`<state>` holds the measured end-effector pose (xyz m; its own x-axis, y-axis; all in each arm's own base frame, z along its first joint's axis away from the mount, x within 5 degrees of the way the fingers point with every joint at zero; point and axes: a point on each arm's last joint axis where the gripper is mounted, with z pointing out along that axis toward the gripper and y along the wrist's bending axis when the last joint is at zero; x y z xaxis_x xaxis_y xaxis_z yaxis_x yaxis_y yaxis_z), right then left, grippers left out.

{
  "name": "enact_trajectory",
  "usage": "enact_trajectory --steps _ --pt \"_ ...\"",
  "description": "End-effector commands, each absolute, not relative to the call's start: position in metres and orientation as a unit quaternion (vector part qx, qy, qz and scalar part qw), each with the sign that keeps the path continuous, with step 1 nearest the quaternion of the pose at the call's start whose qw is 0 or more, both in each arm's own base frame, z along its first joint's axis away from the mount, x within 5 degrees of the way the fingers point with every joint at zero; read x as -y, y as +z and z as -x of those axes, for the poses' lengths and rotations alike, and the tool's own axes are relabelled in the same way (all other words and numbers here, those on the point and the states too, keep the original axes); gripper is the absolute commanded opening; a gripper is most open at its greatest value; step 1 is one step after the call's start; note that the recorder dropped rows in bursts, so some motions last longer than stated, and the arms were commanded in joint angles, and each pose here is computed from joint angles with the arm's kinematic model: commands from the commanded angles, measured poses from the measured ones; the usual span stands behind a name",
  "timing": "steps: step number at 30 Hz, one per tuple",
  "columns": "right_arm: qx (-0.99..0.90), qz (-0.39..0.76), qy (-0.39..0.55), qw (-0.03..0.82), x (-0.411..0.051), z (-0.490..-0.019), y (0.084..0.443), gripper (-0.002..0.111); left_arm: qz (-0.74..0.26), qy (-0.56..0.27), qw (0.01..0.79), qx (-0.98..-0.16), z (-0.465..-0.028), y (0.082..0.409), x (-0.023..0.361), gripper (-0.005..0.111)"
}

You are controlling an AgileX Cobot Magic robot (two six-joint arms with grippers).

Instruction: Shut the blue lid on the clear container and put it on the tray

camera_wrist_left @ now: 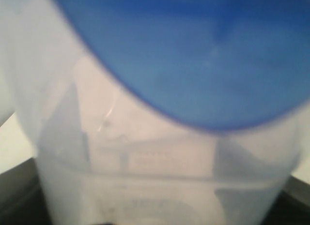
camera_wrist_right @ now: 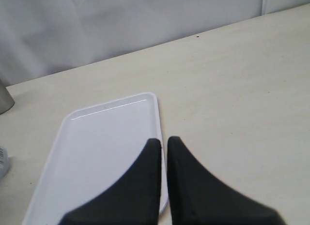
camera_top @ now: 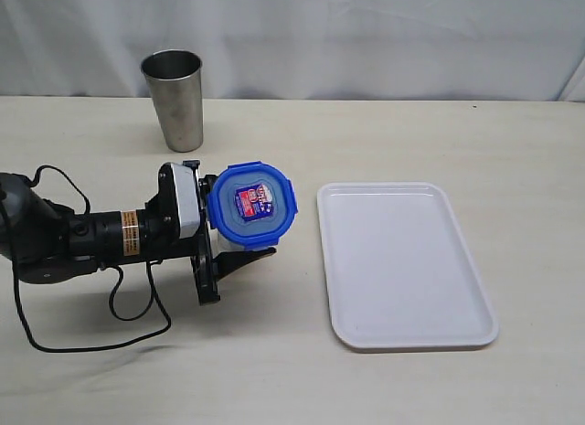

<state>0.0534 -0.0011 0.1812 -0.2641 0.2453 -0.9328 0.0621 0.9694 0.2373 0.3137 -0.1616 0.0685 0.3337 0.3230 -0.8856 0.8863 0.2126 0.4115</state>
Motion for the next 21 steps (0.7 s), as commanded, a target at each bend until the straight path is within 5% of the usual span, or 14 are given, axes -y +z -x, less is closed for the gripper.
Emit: enact_trajectory --steps 1,21 --pt "-0.792 -0.09 0.068 0.6 0.0014 -0.0531 0.1806 0.005 -0.57 -0.251 0.583 -0.522 -0.3128 0.0713 0.162 0.0" --pt "-0.796 -0.02 0.041 0.603 -0.0025 -0.0531 0.1808 0.005 -0.57 -0.252 0.582 -0.522 -0.3127 0.0713 0.162 0.0"
